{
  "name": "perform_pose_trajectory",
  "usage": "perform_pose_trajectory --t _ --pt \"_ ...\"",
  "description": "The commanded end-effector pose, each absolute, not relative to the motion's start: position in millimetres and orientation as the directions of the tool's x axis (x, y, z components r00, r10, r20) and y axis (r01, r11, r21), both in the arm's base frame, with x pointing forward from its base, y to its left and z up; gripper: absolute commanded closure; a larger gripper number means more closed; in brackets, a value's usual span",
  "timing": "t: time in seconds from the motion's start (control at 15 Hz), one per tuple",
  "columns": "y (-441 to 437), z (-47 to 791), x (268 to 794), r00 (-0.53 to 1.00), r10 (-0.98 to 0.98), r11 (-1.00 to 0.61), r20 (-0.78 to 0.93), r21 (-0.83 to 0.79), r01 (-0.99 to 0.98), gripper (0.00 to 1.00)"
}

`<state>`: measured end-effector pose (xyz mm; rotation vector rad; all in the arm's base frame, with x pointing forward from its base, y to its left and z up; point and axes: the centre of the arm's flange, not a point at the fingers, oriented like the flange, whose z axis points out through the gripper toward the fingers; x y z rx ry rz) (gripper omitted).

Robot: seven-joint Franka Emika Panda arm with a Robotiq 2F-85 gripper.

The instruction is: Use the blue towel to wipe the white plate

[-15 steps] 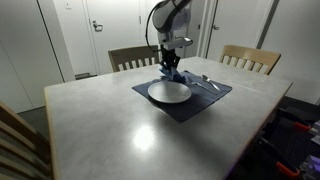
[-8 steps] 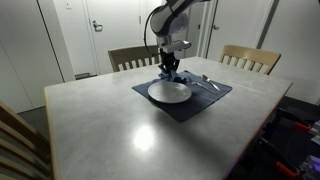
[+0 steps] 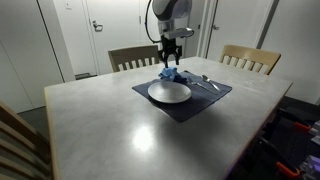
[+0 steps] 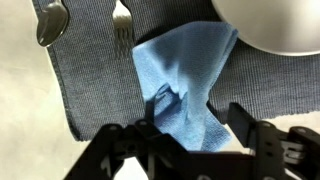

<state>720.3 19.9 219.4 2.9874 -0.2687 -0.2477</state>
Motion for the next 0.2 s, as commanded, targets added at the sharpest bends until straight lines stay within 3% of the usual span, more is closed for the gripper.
perform_pose_trajectory --t 0.0,0.13 --pt "14.7 259.7 687.2 0.966 -0.195 -0.976 -0.168 0.128 -0.174 0.00" --pt "14.7 270.2 684.0 0.968 -0.182 -0.979 -0.173 0.121 -0.163 0.00"
